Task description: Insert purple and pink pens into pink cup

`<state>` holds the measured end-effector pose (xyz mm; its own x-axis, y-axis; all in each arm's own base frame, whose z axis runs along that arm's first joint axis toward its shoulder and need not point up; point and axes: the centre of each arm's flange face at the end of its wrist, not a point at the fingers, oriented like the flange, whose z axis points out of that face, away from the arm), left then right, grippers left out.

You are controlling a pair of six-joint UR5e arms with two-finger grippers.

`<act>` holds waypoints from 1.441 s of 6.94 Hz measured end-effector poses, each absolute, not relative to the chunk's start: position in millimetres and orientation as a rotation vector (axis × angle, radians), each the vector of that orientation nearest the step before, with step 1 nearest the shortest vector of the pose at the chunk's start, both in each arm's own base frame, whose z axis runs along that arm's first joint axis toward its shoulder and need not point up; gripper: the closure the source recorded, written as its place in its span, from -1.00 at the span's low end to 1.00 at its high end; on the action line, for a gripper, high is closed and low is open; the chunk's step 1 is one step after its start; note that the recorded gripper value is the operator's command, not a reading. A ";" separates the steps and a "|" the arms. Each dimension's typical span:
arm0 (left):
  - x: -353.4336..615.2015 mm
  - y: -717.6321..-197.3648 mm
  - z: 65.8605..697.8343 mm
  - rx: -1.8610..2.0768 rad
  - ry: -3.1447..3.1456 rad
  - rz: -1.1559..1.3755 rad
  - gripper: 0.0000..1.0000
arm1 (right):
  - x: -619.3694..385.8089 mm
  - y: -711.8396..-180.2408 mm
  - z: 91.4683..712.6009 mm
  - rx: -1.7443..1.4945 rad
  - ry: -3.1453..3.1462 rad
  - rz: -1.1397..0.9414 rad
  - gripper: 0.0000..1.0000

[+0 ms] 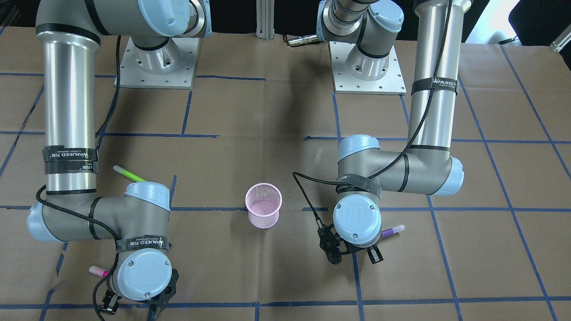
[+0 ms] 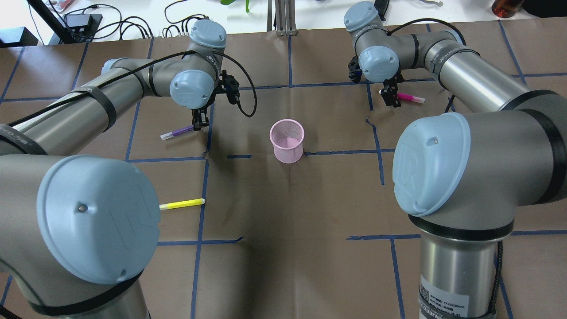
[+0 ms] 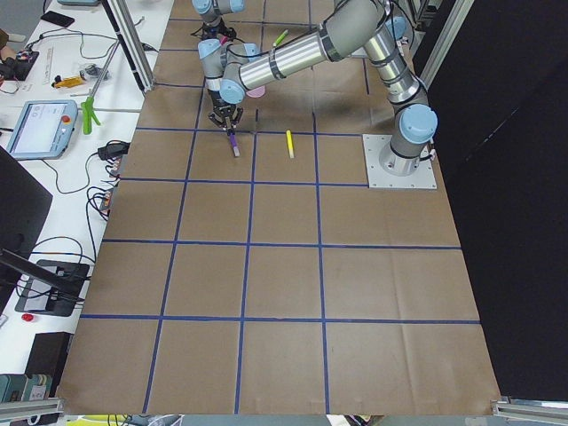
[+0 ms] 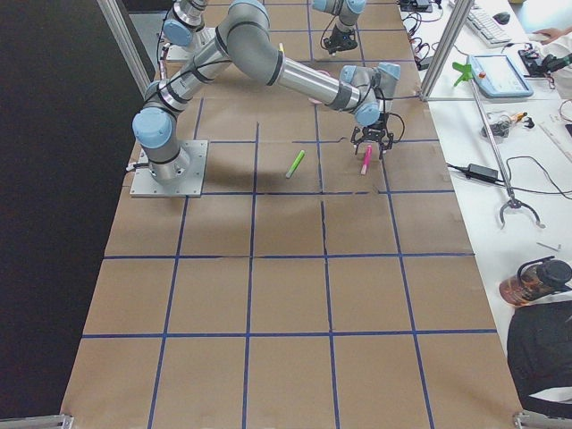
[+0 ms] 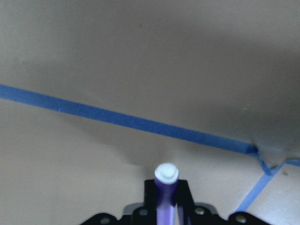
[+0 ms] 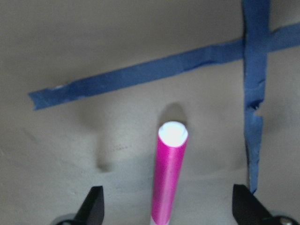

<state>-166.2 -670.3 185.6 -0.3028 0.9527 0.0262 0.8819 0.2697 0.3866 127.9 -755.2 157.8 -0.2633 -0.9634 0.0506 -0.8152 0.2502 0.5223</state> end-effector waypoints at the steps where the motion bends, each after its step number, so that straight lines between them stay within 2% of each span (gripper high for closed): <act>1: -169.3 -669.9 190.8 1.717 2.321 0.482 1.00 | 127.9 -755.2 158.4 1.631 -2.169 -0.565 -0.78; 2: -173.1 -669.3 199.3 1.730 2.322 0.459 1.00 | 128.1 -755.1 157.8 1.633 -2.170 -0.565 -0.52; 3: -177.4 -667.7 212.2 1.748 2.337 0.416 1.00 | 128.3 -755.2 156.8 1.635 -2.172 -0.565 -0.36; 4: -184.2 -664.2 230.1 1.774 2.377 0.344 1.00 | 128.4 -755.2 156.5 1.636 -2.172 -0.565 -0.07; 5: -193.1 -658.0 254.1 1.806 2.437 0.252 1.00 | 128.2 -755.1 157.2 1.633 -2.171 -0.566 0.09; 8: -236.8 -617.7 341.4 1.920 2.614 -0.078 1.00 | 128.7 -754.7 158.1 1.626 -2.169 -0.566 0.18; 10: -276.9 -598.3 373.4 2.024 2.623 -0.300 1.00 | 128.9 -754.7 158.1 1.626 -2.169 -0.566 0.81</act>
<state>-276.9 -598.3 373.4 -0.2492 0.9678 0.0361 0.9346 0.2501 -0.2530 128.9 -754.7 158.1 -0.2656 -0.9626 0.0532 -0.8139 0.2535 0.5228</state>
